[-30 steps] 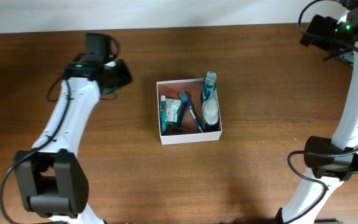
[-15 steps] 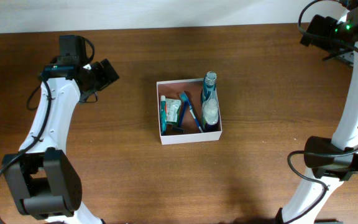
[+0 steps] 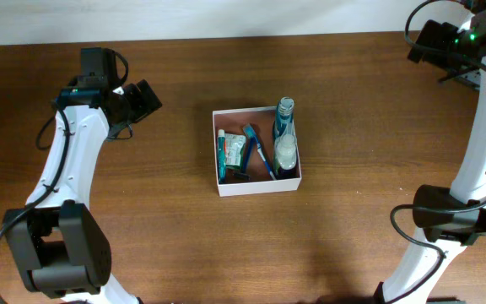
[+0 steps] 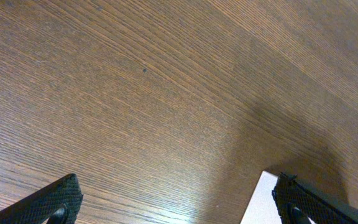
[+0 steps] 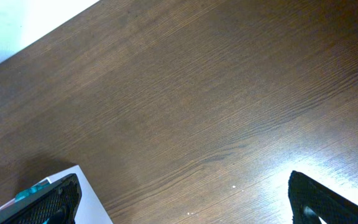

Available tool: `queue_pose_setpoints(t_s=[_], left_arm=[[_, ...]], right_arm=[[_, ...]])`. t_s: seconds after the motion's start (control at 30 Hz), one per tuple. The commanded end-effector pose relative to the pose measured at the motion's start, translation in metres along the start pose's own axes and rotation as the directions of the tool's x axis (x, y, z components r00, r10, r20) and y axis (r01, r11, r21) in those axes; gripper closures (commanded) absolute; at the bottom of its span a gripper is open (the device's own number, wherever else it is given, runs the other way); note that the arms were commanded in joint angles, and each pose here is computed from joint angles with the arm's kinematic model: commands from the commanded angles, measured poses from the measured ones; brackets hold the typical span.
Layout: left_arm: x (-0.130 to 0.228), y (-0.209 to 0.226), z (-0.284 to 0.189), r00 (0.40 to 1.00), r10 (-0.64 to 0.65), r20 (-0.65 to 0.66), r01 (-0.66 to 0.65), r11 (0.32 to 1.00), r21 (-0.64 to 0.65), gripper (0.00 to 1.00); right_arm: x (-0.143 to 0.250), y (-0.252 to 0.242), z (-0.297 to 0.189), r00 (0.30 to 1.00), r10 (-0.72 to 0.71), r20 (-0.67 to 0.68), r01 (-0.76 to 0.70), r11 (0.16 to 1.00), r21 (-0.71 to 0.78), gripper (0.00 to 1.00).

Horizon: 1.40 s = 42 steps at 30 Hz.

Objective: Pack container

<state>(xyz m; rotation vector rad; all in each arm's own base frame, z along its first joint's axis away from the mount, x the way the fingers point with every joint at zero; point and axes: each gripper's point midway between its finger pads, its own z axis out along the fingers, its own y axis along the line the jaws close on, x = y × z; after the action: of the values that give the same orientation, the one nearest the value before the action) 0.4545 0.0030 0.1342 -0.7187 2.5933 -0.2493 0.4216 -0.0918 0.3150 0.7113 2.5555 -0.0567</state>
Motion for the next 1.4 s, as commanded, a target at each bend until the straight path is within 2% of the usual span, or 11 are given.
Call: queue_pose_setpoints(t_s=[0.0, 0.3, 0.43, 0.5, 0.6, 0.7, 0.77, 1.03, 1.1, 1.2, 1.37], left_arm=[[-0.009, -0.004, -0.015, 0.999, 0.002, 0.041, -0.003, 1.000, 0.013, 0.01], [-0.010, -0.004, -0.015, 0.999, 0.002, 0.041, -0.003, 1.000, 0.013, 0.01], [-0.009, -0.004, -0.015, 0.999, 0.002, 0.041, -0.003, 1.000, 0.013, 0.01], [-0.009, -0.004, -0.015, 0.999, 0.002, 0.041, -0.003, 1.000, 0.013, 0.01], [-0.009, -0.004, -0.015, 0.999, 0.002, 0.041, -0.003, 1.000, 0.013, 0.01], [-0.010, -0.004, -0.015, 0.999, 0.002, 0.041, -0.003, 1.000, 0.013, 0.01], [-0.009, -0.004, -0.015, 0.999, 0.002, 0.041, -0.003, 1.000, 0.013, 0.01], [-0.009, -0.004, -0.015, 0.999, 0.002, 0.041, -0.003, 1.000, 0.013, 0.01], [-0.009, -0.004, -0.015, 0.999, 0.002, 0.041, -0.003, 1.000, 0.013, 0.00], [-0.010, -0.004, -0.015, 0.999, 0.002, 0.041, -0.003, 1.000, 0.014, 0.01], [-0.009, -0.004, -0.015, 0.999, 0.002, 0.041, -0.003, 1.000, 0.013, 0.01]], right_arm=[[0.000, -0.003, -0.007, 1.000, 0.007, 0.013, -0.007, 1.000, 0.005, 0.02], [-0.001, -0.003, -0.007, 1.000, 0.008, 0.014, -0.008, 1.000, 0.005, 0.01], [-0.008, 0.005, -0.024, 0.997, 0.001, 0.083, 0.001, 1.000, -0.028, 0.02], [-0.009, 0.013, -0.049, 0.989, -0.007, 0.148, 0.016, 0.998, -0.062, 0.02], [-0.028, 0.014, -0.102, 0.939, 0.012, 0.344, 0.017, 0.997, -0.082, 0.02], [-0.045, 0.009, -0.171, 0.831, 0.068, 0.552, 0.000, 0.993, -0.122, 0.02], [-0.041, 0.002, -0.217, 0.760, 0.105, 0.642, -0.003, 0.987, -0.158, 0.02], [0.036, -0.047, -0.367, 0.534, 0.243, 0.810, 0.053, 0.946, -0.318, 0.02], [0.060, -0.064, -0.390, 0.494, 0.262, 0.829, 0.053, 0.943, -0.330, 0.02], [0.101, -0.088, -0.405, 0.476, 0.269, 0.838, 0.035, 0.946, -0.323, 0.02], [0.166, -0.119, -0.403, 0.501, 0.253, 0.828, -0.015, 0.959, -0.283, 0.02]])
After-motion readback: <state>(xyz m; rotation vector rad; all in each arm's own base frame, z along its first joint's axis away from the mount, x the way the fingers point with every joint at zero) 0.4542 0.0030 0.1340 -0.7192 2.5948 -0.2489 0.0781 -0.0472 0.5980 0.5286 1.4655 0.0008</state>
